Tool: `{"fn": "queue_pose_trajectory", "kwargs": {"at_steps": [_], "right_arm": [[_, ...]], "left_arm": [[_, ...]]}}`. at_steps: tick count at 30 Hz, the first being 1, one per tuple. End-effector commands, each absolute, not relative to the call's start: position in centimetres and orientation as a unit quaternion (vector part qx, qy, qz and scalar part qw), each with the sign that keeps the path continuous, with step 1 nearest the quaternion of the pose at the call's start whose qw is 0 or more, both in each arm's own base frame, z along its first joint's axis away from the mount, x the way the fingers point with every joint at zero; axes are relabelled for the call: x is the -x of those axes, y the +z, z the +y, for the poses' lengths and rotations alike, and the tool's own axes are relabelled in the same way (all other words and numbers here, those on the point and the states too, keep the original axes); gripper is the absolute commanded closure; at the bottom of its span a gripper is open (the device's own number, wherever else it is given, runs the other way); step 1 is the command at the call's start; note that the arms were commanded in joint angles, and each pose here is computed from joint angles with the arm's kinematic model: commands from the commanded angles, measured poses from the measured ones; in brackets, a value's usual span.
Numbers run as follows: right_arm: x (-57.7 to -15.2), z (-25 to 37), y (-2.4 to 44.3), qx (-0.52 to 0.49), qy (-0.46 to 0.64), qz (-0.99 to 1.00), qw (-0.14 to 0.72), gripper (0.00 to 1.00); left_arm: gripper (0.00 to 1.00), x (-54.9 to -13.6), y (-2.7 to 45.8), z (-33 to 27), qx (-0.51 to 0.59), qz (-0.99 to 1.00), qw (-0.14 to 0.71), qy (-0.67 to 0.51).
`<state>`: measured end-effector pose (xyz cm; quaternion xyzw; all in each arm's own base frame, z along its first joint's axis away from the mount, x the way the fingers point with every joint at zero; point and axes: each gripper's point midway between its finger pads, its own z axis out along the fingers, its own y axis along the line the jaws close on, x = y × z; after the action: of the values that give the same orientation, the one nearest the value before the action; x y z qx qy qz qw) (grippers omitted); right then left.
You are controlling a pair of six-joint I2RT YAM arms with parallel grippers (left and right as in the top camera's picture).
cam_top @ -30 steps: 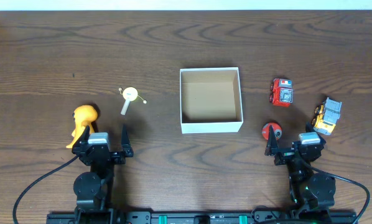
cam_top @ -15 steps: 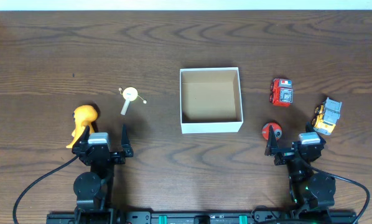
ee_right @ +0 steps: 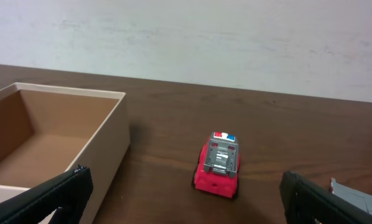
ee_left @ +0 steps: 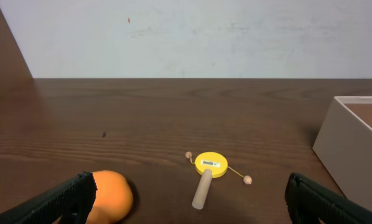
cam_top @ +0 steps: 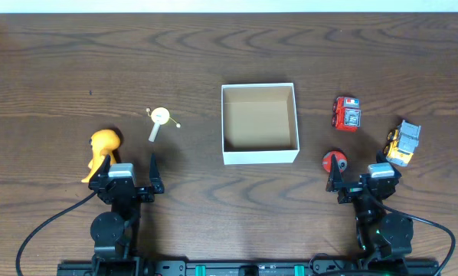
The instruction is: Pack container
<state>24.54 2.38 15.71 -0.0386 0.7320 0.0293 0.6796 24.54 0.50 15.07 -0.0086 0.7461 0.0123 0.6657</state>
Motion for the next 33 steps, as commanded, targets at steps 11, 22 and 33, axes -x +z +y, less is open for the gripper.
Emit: {"fn": "queue_pose_trajectory", "kwargs": {"at_steps": [11, 22, 33], "right_arm": [[-24.6, 2.0, 15.6, 0.037, 0.02, 0.733, 0.679, 0.01], [-24.6, 2.6, 15.3, -0.048, 0.117, 0.737, 0.664, 0.01], [-25.8, 2.1, 20.3, -0.044, 0.09, 0.762, 0.64, 0.01]], "left_arm": [[0.02, -24.4, 13.3, 0.7, 0.017, 0.765, 0.644, 0.011], [0.02, -24.5, 13.6, 0.7, 0.039, 0.76, 0.649, -0.008], [0.02, -23.2, 19.4, 0.7, 0.15, 0.775, 0.607, -0.092]]}}
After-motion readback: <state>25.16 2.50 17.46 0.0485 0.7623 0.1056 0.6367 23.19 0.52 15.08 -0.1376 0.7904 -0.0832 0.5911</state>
